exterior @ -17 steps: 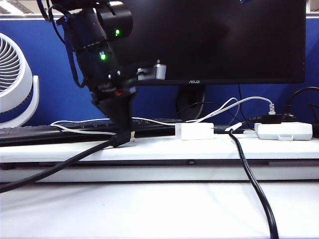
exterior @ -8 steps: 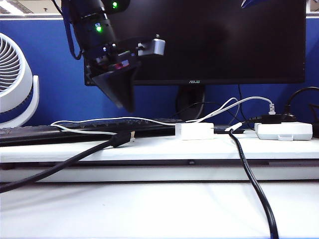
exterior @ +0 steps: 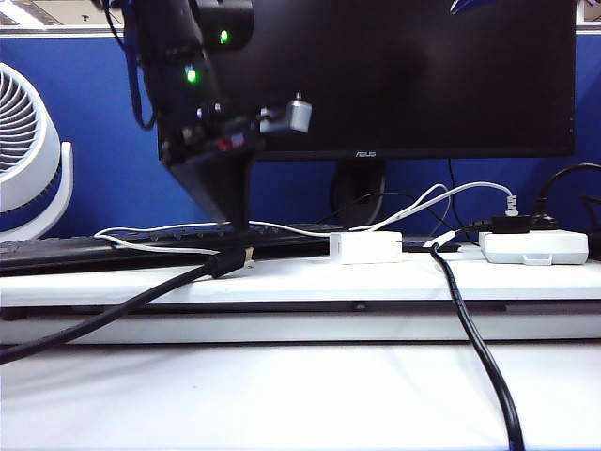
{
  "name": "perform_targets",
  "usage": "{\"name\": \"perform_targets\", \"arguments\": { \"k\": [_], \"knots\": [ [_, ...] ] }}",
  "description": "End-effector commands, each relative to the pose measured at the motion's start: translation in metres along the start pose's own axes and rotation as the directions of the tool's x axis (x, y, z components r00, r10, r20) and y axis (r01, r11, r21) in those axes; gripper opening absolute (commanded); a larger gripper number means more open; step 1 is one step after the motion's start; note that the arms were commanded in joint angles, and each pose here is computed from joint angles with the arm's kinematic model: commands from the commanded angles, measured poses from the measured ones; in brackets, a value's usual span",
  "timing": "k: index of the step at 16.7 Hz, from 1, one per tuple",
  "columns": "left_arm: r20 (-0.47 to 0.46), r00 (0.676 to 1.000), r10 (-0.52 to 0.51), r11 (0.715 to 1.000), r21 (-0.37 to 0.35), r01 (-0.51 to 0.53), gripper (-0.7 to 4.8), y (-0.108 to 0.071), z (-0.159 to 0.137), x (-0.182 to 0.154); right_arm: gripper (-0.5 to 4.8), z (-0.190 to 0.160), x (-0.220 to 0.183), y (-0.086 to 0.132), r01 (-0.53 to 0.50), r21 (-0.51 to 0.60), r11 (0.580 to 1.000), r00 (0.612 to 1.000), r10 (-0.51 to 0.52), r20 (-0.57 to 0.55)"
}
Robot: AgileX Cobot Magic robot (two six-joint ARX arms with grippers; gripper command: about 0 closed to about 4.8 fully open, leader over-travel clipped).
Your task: Pick up the Type-C charging cable and the charging base, insert one end of the Type-C charger into the corresponding slot on the base, and finally place the plugged-in charger back on the table.
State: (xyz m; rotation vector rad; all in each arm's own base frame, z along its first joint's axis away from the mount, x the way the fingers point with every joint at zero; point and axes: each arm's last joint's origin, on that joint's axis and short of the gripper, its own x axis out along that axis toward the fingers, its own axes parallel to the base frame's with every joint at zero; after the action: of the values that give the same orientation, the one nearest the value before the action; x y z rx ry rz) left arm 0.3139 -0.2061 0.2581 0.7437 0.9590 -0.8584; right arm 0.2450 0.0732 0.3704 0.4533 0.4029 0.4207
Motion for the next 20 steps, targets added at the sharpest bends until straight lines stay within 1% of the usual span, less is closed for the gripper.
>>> {"name": "perform_targets", "arguments": {
  "k": [1,5,7,12,16,20],
  "knots": [
    [-0.011,1.000,-0.009,0.999,-0.032,0.009,3.39,0.008,0.014,-0.002,-0.06,0.003,-0.002,0.003,-0.017,-0.012,1.000,1.000,0.017,0.020],
    [-0.052,0.998,-0.034,0.999,-0.039,0.032,3.39,0.009,0.016,-0.001,-0.06,0.003,-0.002,0.003,-0.021,-0.012,1.000,1.000,0.021,0.018],
    [-0.054,0.998,-0.035,0.999,-0.039,0.033,3.38,0.009,0.016,0.002,-0.06,0.003,-0.002,0.003,-0.023,-0.012,1.000,1.000,0.023,0.017],
    [-0.099,0.993,-0.066,0.996,-0.064,0.060,3.38,0.010,0.014,0.025,-0.06,0.003,-0.002,0.003,-0.027,-0.012,1.000,1.000,0.027,0.014],
    [-0.100,0.993,-0.067,0.995,-0.079,0.059,3.37,0.011,0.015,0.031,-0.06,0.003,-0.002,0.003,-0.037,-0.013,0.999,0.999,0.037,0.009],
    [-0.118,0.990,-0.077,0.987,-0.152,0.058,3.36,0.011,0.014,0.038,-0.06,0.003,-0.002,0.003,-0.037,-0.013,0.999,0.999,0.037,0.009]
  ]
}}
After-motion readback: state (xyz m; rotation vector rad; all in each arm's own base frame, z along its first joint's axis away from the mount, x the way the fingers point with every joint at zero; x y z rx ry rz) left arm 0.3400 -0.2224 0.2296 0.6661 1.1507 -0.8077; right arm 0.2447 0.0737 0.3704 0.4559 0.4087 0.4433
